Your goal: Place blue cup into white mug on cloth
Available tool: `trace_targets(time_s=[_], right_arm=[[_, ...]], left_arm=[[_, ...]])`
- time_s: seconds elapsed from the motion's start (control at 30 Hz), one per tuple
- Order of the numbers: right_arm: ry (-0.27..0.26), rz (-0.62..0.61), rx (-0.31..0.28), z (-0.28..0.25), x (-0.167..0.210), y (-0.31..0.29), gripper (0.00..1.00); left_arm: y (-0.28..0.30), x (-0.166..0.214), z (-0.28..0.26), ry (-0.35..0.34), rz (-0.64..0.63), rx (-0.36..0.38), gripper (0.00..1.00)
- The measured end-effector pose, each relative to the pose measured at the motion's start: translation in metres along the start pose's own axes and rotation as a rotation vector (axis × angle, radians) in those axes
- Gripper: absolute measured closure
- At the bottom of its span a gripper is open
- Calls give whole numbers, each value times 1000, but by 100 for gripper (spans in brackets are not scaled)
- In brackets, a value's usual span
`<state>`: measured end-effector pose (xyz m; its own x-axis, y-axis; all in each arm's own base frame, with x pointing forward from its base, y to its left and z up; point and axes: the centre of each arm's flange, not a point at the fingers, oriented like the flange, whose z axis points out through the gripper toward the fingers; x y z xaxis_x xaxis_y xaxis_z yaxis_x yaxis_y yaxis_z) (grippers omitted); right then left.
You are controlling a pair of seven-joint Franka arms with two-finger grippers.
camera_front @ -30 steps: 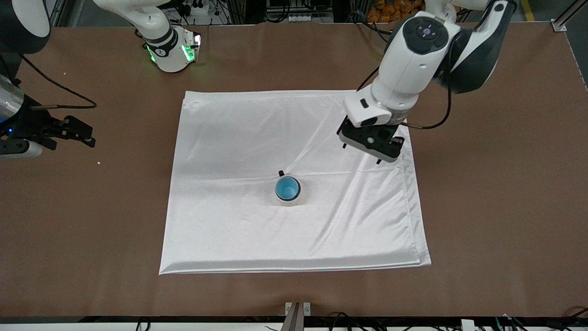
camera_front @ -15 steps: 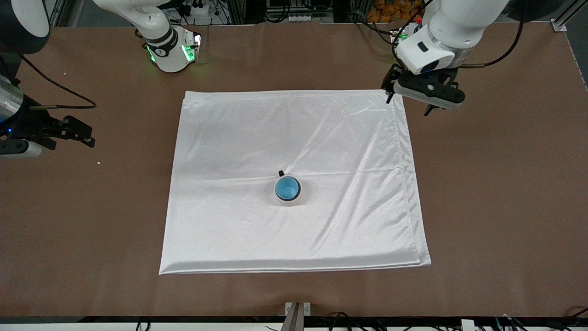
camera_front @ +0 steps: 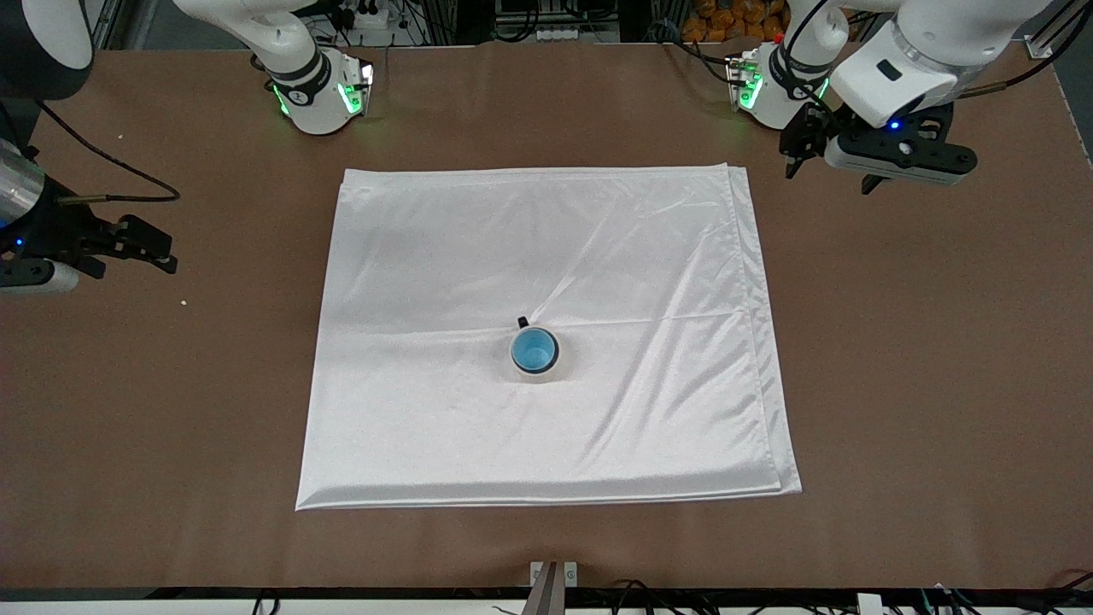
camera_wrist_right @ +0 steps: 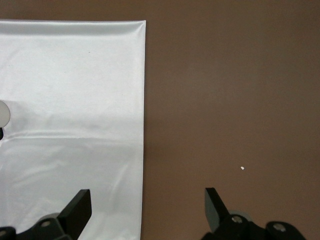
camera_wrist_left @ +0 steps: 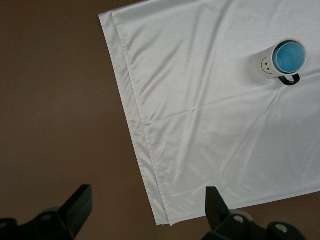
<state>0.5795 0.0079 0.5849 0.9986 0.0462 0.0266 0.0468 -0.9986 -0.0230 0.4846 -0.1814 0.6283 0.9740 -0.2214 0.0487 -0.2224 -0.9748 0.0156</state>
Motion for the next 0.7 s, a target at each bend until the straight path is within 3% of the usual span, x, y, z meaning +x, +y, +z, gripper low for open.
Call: trace_targets(time_s=[0.33,0.7], right_arm=[[0,0,0,0,0,0,0],[-1,-1,0,1,0,0,0]], left_arm=[[-48,12,4,-15,-90,0,0],[-55,14,10,-38,-104,0,0]])
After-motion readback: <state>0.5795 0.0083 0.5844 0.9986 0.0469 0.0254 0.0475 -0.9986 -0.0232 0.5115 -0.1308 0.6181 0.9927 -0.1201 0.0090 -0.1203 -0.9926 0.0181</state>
